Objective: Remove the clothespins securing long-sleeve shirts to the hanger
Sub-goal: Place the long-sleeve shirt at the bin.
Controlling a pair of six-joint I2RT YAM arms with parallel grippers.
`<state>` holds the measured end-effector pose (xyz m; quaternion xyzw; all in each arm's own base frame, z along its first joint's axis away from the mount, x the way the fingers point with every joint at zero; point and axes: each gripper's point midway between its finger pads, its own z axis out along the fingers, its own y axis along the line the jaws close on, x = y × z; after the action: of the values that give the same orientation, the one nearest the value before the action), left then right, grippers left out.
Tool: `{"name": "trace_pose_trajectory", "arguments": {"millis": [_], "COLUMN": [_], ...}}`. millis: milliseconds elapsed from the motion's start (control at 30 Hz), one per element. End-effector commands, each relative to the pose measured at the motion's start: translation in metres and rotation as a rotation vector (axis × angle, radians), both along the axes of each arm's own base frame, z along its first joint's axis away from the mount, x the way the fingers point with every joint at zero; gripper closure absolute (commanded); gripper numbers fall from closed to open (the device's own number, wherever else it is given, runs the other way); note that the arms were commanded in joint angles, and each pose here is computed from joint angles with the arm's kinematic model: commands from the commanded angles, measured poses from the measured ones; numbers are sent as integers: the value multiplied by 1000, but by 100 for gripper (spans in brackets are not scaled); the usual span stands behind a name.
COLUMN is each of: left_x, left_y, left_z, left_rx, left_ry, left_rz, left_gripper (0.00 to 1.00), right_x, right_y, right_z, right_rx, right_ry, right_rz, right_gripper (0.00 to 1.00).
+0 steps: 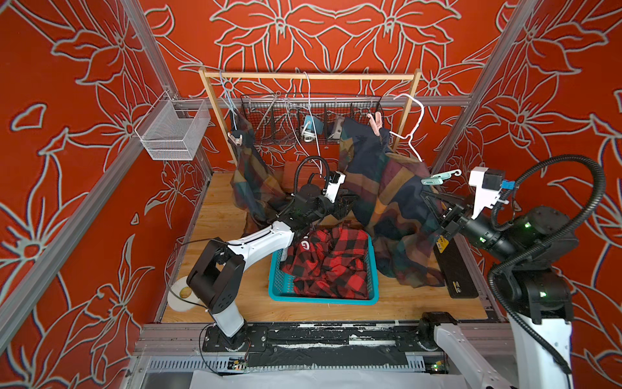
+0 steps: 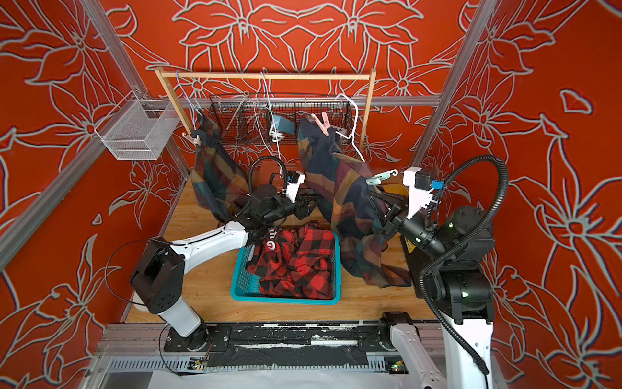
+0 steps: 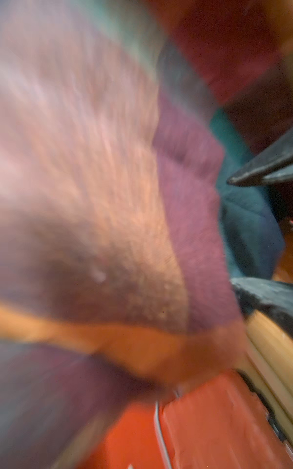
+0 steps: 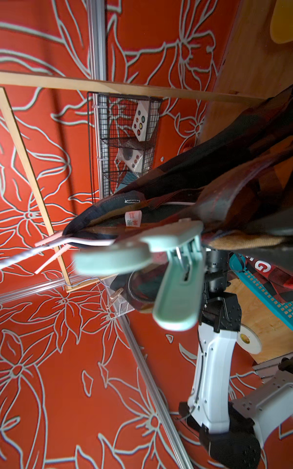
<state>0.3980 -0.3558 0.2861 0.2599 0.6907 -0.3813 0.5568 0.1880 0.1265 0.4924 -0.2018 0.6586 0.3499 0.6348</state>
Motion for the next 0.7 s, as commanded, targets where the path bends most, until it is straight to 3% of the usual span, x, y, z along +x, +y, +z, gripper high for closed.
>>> {"name": "trace_pose_trajectory", "arguments": {"millis": [0,67,100,433,667], "left_x": [0,-1,-3,-55,-84], "left_y": [-12,-16,-17,-46,-50], "left_z": [24,29,33,81,137], "left_rx": [-44,-54,-62,-98,-158], "left_ry": [-55,-57,-60,-148,-234], "left_rz": [-47,-67,-77,-184,-239], "left_gripper": [69,97,100,100,100], "right_x": [-26,-29,-30,-30,-33], "right_y": [8,9,9,13,19], "right_z": [30,32,33,65,102], "right_rx": [14,21,27,82,112], "right_ry": [-144,-152,-157,-220,-275], "right_rz": [73,87,92,143,209], "right_gripper": [100,100,100,100,100]}}
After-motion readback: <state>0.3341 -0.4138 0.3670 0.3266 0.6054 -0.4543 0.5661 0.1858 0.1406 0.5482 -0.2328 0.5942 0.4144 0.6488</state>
